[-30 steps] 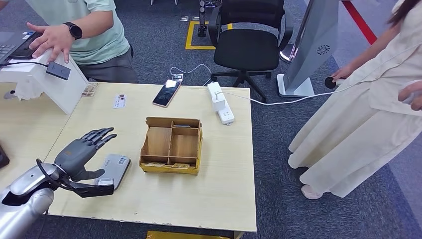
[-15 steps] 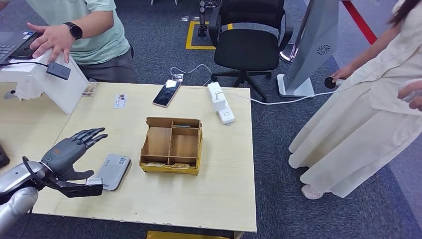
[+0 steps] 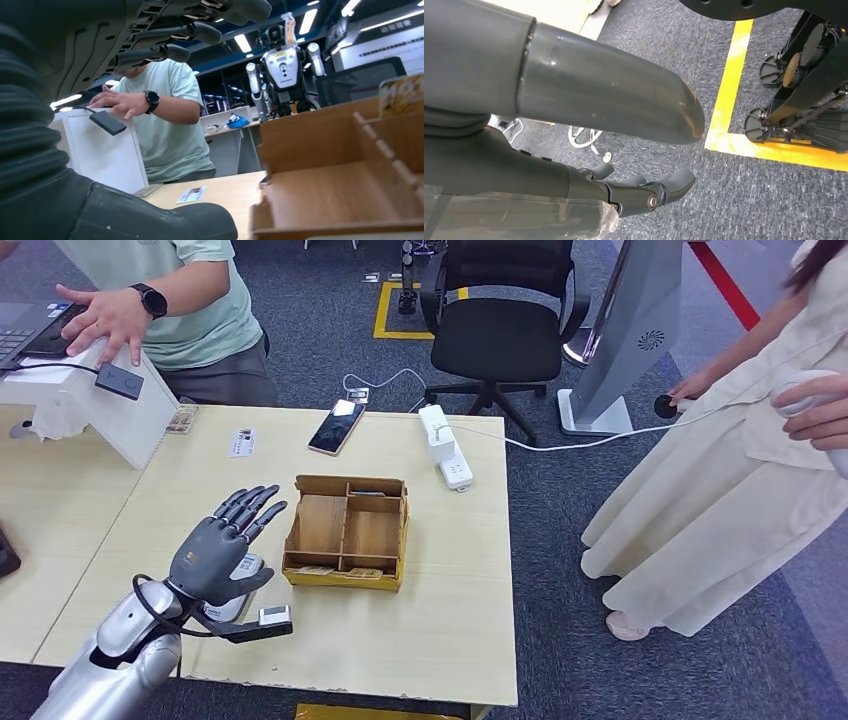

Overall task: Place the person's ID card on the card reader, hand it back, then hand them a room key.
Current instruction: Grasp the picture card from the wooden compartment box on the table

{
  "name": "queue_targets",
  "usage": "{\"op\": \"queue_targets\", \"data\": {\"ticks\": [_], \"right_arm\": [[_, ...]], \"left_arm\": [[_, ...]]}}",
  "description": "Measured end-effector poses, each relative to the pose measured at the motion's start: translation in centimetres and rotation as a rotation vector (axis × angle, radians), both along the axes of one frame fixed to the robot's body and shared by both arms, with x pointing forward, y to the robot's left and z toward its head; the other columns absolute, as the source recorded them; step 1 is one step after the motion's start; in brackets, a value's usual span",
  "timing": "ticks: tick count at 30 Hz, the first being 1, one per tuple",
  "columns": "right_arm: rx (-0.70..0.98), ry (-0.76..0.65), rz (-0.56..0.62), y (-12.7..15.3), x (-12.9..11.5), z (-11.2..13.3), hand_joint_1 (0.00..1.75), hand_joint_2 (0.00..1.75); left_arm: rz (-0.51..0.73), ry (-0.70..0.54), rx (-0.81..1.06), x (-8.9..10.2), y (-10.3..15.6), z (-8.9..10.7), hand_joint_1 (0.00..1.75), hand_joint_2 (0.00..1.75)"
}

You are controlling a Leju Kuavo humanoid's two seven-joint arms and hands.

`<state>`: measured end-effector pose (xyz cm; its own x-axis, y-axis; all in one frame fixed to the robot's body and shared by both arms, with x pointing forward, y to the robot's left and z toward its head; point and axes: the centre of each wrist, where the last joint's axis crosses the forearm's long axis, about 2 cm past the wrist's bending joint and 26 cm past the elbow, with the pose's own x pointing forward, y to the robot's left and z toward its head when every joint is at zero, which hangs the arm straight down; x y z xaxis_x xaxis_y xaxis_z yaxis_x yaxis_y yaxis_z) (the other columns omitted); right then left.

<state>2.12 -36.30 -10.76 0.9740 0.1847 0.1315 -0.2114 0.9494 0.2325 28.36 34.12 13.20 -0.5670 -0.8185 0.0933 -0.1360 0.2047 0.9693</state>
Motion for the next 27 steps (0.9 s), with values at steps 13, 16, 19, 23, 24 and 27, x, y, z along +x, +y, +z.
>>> {"op": "queue_targets", "data": {"ticks": [13, 16, 19, 23, 24, 27], "right_arm": [[0.0, 0.002, 0.003, 0.1, 0.0, 0.0, 0.0, 0.0], [-0.001, 0.002, 0.005, 0.1, 0.0, 0.0, 0.0, 0.0], [-0.001, 0.003, 0.005, 0.1, -0.1, 0.0, 0.0, 0.0], [0.0, 0.003, 0.005, 0.1, -0.1, 0.0, 0.0, 0.0], [0.0, 0.003, 0.004, 0.1, -0.1, 0.0, 0.0, 0.0], [0.0, 0.002, 0.002, 0.1, -0.1, 0.0, 0.0, 0.0]], "left_arm": [[0.003, -0.007, -0.128, 0.5, -4.5, 0.1, 0.0, 1.75], [-0.001, -0.009, -0.136, 0.6, -4.7, 0.2, 0.0, 1.75], [0.0, -0.01, -0.141, 0.6, -4.8, 0.2, 0.0, 1.75], [0.0, -0.01, -0.147, 0.6, -5.0, 0.2, 0.0, 1.75], [0.002, -0.01, -0.149, 0.6, -5.0, 0.2, 0.0, 1.75], [0.009, -0.01, -0.158, 0.6, -5.2, 0.2, 0.0, 1.75]]}}
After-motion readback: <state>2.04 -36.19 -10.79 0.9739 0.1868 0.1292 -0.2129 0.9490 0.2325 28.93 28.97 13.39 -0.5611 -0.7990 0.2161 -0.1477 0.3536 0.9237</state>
